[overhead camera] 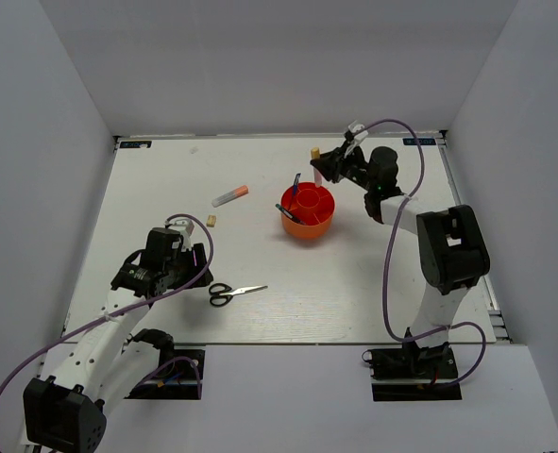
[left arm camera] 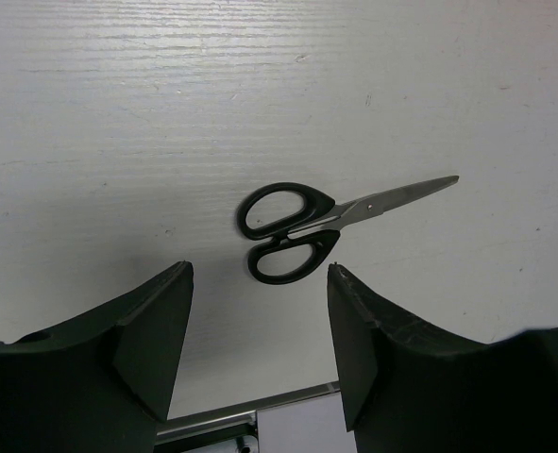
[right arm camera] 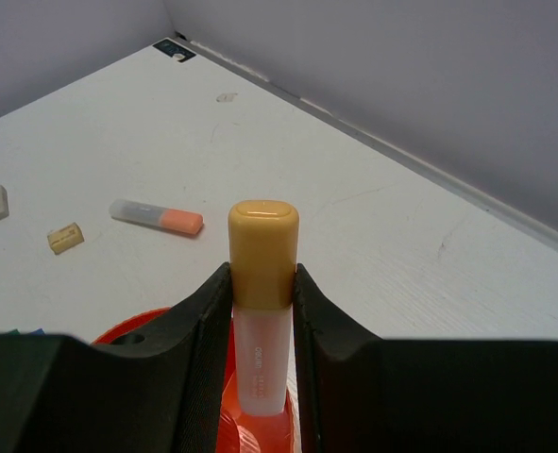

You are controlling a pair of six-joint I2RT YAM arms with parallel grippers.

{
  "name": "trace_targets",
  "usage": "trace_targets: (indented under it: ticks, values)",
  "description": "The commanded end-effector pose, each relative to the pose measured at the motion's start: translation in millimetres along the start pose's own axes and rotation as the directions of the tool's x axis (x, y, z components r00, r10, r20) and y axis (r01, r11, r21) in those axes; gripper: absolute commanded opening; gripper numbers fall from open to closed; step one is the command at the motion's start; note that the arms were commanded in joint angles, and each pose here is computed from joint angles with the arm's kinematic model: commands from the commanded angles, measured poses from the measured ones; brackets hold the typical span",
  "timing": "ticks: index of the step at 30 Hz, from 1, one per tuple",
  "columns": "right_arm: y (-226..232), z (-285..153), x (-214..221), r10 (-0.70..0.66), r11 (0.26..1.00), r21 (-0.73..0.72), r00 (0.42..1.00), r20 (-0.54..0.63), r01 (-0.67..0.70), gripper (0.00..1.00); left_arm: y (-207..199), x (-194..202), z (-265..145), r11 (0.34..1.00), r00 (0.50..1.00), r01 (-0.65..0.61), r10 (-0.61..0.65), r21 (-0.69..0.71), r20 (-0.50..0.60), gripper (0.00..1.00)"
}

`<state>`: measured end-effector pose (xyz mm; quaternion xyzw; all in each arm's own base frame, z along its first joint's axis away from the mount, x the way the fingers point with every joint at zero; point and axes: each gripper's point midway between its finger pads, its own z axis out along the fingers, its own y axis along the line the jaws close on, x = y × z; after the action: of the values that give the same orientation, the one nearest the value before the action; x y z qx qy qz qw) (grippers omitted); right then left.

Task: Sort the stationery into containers
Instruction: Place the pen in the storage box.

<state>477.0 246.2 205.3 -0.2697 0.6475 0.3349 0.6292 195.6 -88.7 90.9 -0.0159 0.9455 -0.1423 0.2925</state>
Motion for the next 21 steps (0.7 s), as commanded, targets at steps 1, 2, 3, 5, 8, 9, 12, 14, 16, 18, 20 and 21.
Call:
trace_targets:
  ticks: [1, 2, 3, 5, 8, 9, 12, 14, 16, 18, 20, 21]
  values:
    - [7, 5, -8, -0.038, 0.999, -0.031, 0.998, 0.050, 0.039, 0.00, 0, -6, -3, 1.000, 1.000, -0.004, 0.004, -0.002, 0.018, 0.69]
    - [7, 4, -6, -0.034, 0.999, -0.032, 0.998, 0.046, 0.035, 0.00, 0, -7, -3, 1.000, 1.000, -0.004, 0.004, -0.002, 0.021, 0.69]
    - [8, 5, -4, -0.035, 0.999, -0.039, 0.998, 0.043, 0.037, 0.00, 0, -7, -3, 1.000, 1.000, -0.006, 0.006, -0.001, 0.020, 0.69]
    - [8, 3, 2, -0.032, 0.999, -0.036, 0.999, 0.035, 0.033, 0.00, -1, -7, -3, 1.000, 1.000, -0.007, 0.007, 0.002, 0.021, 0.69]
    - [10, 2, 11, -0.026, 0.999, -0.043, 0.999, 0.022, 0.027, 0.00, -1, -8, -4, 1.000, 1.000, -0.009, 0.009, 0.001, 0.024, 0.69]
    - [13, 2, 13, -0.024, 0.998, -0.050, 1.000, 0.019, 0.025, 0.00, -1, -7, -3, 1.000, 1.000, -0.010, 0.010, 0.000, 0.021, 0.69]
    - [14, 0, 20, -0.014, 0.999, -0.051, 1.000, 0.009, 0.015, 0.00, -1, -7, -4, 1.000, 1.000, -0.008, 0.008, 0.003, 0.021, 0.69]
    - [15, -1, 23, -0.013, 0.998, -0.055, 1.000, 0.004, 0.014, 0.00, 0, -7, -3, 1.000, 1.000, -0.007, 0.007, 0.000, 0.023, 0.69]
    - [18, -2, 27, -0.014, 0.998, -0.062, 1.000, -0.002, 0.014, 0.06, 0, -6, -3, 1.000, 1.000, -0.006, 0.006, -0.001, 0.020, 0.69]
    - [21, -4, 34, -0.010, 0.998, -0.068, 1.000, -0.016, 0.009, 0.23, 0, -7, -4, 1.000, 1.000, -0.008, 0.008, -0.001, 0.024, 0.69]
    - [22, -5, 34, -0.012, 0.997, -0.073, 1.000, -0.015, 0.011, 0.35, -1, -7, -4, 1.000, 1.000, -0.006, 0.006, 0.002, 0.021, 0.69]
    - [22, -6, 34, -0.013, 0.997, -0.073, 1.000, -0.013, 0.012, 0.40, -1, -8, -4, 1.000, 1.000, -0.005, 0.005, 0.001, 0.025, 0.69]
